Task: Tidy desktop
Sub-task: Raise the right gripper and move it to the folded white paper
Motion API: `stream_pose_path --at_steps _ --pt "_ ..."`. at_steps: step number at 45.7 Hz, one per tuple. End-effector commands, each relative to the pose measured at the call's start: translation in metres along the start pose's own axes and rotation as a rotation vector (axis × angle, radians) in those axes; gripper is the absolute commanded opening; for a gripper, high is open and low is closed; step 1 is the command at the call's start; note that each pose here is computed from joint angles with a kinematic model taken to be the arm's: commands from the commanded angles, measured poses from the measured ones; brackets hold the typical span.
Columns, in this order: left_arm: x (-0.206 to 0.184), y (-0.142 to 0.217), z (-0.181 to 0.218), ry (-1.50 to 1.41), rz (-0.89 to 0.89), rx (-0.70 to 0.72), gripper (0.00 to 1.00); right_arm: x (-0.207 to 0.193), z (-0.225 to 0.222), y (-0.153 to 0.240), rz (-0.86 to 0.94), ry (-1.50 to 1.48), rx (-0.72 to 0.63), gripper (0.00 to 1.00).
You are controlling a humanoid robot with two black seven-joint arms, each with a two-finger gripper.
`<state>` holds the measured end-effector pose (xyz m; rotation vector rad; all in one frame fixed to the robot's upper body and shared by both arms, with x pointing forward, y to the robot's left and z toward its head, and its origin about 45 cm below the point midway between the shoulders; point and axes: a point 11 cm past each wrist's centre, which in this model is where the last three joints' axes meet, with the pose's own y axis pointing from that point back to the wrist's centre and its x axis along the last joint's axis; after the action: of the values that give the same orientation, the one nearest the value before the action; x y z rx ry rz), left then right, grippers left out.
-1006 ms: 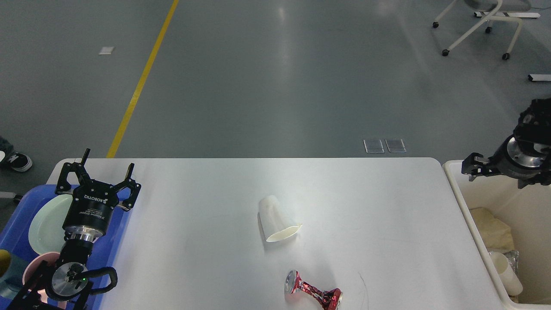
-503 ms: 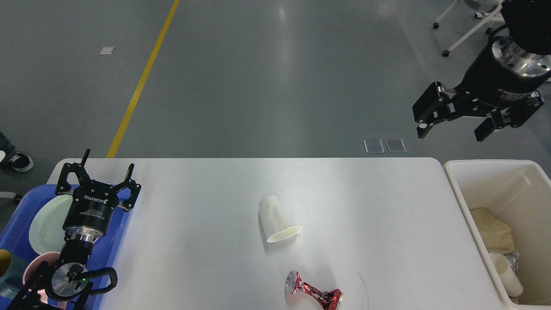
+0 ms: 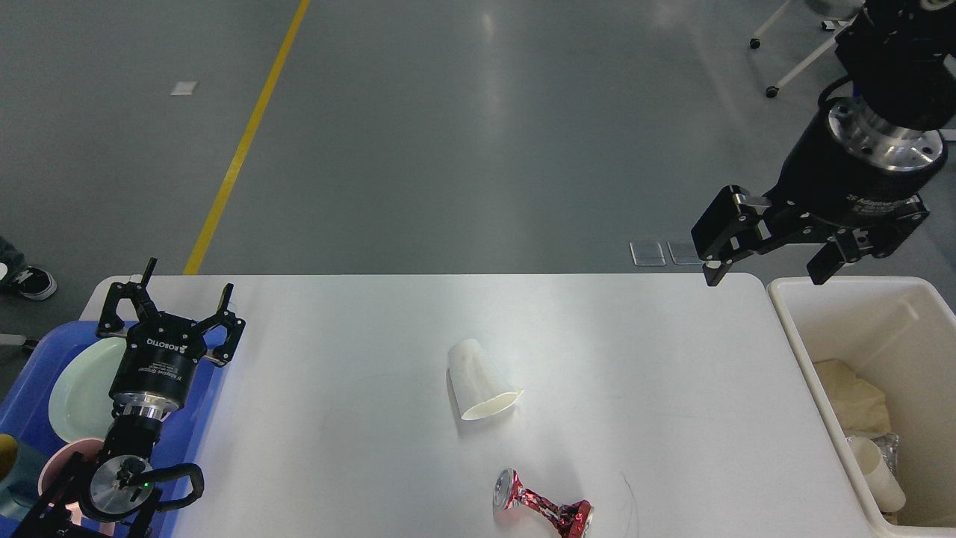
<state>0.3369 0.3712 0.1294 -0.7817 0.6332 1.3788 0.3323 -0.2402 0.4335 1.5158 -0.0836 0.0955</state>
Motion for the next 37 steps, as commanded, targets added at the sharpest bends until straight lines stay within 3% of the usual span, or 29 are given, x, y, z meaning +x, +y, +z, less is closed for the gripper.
stream_pose_path --at_steps 1,20,37 --pt "0.0 0.0 0.0 0.0 0.001 0.0 0.96 0.002 -0.001 0.001 0.009 0.0 0.0 1.0" --pt "0.0 0.0 0.0 0.0 0.0 0.0 0.96 0.021 -0.021 -0.02 0.072 0.007 0.006 1.0" --pt "0.0 0.0 0.0 0.0 0.001 0.0 0.96 0.028 -0.122 -0.096 -0.011 0.151 0.185 0.98"
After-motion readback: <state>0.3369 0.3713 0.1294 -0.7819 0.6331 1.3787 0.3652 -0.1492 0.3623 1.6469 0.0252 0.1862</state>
